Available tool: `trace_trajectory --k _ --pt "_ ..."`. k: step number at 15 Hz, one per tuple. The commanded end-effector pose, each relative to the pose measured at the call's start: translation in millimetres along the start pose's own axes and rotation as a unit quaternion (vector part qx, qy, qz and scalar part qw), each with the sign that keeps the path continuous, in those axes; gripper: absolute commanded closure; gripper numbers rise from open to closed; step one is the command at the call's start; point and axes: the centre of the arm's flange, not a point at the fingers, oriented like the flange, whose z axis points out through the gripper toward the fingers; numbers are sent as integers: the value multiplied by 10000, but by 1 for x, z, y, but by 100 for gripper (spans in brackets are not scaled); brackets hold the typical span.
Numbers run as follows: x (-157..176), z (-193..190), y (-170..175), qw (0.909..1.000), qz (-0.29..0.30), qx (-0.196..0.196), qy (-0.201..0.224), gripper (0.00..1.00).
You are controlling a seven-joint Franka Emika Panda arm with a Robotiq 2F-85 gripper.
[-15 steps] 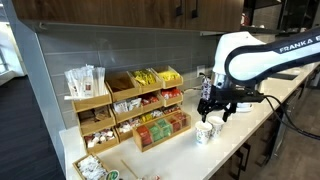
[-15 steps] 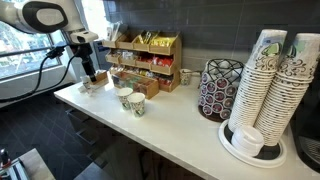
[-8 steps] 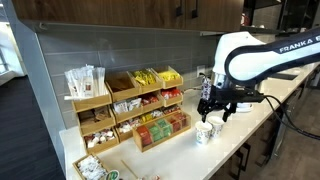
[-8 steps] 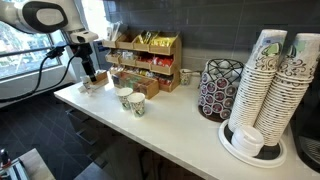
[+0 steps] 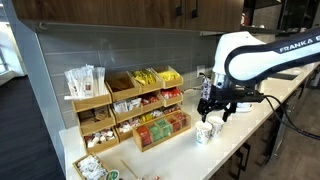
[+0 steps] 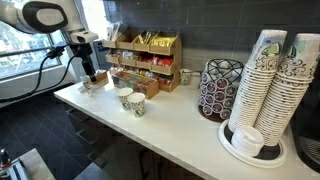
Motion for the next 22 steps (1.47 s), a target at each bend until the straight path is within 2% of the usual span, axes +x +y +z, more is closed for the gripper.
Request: trace_trajectory --k 1,3,6,10,11,13,19,22 --pt "0 0 0 10000 1 0 0 0" --pt "21 23 -8 9991 157 211 -326 0" --pt "50 61 -20 9920 1033 369 -618 0" --pt "73 96 -14 9760 2088 500 -367 0" --pt "60 84 -11 9845 1662 391 -392 0" --pt "70 97 -10 9800 1909 412 -386 0" --pt "73 95 -10 9784 1988 434 -366 0" --pt "80 98 2 9707 2383 205 -225 0"
